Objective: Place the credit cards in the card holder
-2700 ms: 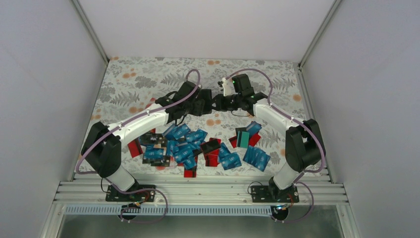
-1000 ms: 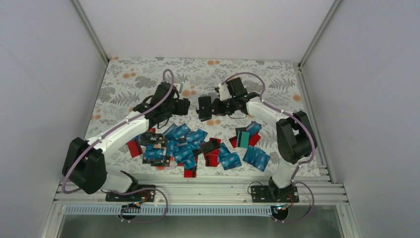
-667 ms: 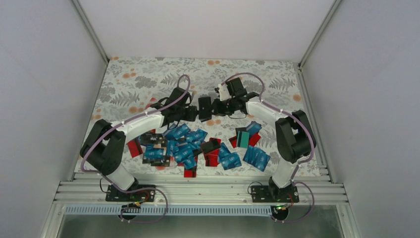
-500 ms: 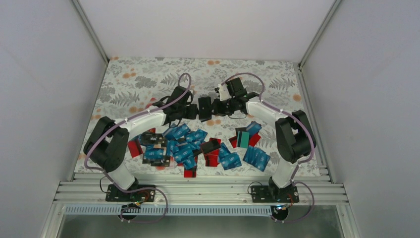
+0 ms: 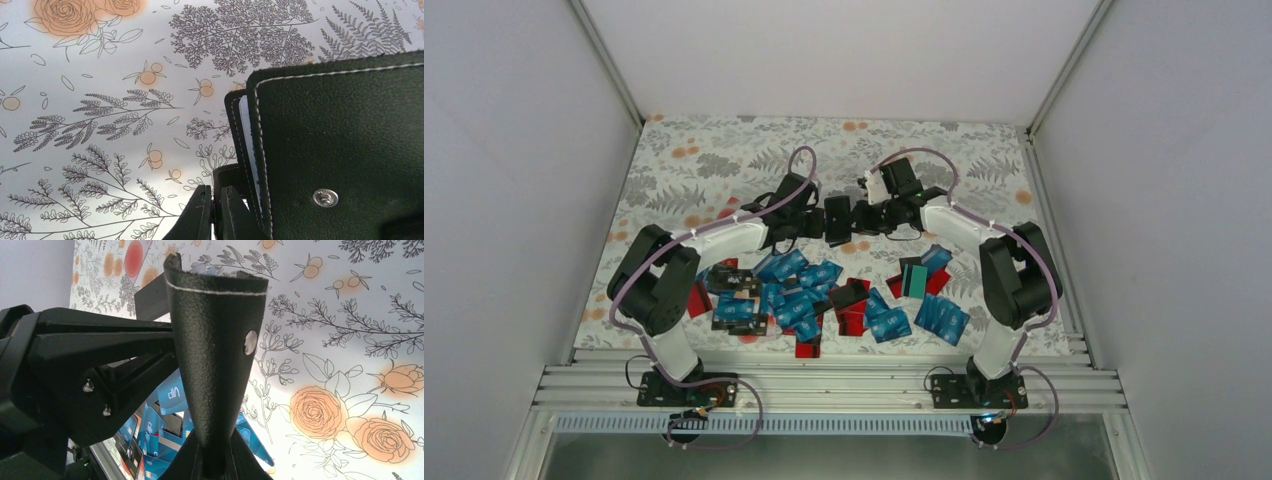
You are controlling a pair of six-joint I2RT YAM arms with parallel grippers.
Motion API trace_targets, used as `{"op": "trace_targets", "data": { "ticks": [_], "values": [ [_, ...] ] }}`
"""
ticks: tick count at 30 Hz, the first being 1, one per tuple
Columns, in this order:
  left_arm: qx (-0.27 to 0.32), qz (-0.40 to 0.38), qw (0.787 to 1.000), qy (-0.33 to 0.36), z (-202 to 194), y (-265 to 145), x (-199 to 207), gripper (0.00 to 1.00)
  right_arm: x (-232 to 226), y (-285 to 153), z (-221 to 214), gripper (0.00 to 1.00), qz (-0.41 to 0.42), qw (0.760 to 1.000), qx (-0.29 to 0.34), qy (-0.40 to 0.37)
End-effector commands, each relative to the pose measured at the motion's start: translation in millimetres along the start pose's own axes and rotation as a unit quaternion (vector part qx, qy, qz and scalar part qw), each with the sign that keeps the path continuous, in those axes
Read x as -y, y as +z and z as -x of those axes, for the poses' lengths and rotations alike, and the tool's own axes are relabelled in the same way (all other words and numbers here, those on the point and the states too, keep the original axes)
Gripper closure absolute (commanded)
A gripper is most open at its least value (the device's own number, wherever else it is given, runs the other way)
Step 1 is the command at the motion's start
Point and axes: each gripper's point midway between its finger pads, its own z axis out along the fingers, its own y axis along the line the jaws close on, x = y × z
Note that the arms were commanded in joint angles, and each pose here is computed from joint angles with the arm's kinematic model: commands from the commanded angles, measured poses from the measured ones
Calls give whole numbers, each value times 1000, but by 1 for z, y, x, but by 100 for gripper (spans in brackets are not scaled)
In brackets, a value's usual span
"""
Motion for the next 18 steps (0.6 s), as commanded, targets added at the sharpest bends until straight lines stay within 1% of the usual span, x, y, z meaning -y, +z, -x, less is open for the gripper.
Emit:
{"op": "trace_targets", "data": {
  "ticks": [1,2,3,4,5,6,7,9,11,15,18],
  "values": [
    [20,-9,1000,1,13,-4,8,98,3,4,-5,95,3,1000,-2,-2],
    [21,-8,1000,1,14,-5,8,98,7,5,-7,89,0,1000,-5,-2],
    [21,-10,1000,2,14,-6,9,98,14,8,-11,77,-8,1000,-9,0],
    [22,-13,1000,2,14,-8,10,98,23,10,-15,60,-19,1000,-12,0],
    [21,-16,1000,4,14,-10,11,98,34,12,-20,50,-33,999,-18,7],
    [19,-21,1000,6,13,-10,13,98,44,13,-25,43,-43,999,-25,14],
    [16,-22,1000,7,12,-10,13,98,52,14,-29,37,-49,998,-28,19],
    [12,-26,1000,10,10,-11,14,98,62,12,-34,30,-62,997,-30,25],
    [11,-32,999,13,9,-12,17,98,67,8,-34,27,-78,996,-24,23],
    [13,-52,998,16,14,-19,26,98,66,-2,-29,23,-96,995,-12,16],
    [18,-66,997,19,20,-28,35,98,55,-9,-23,22,-88,996,-2,11]
  ]
}}
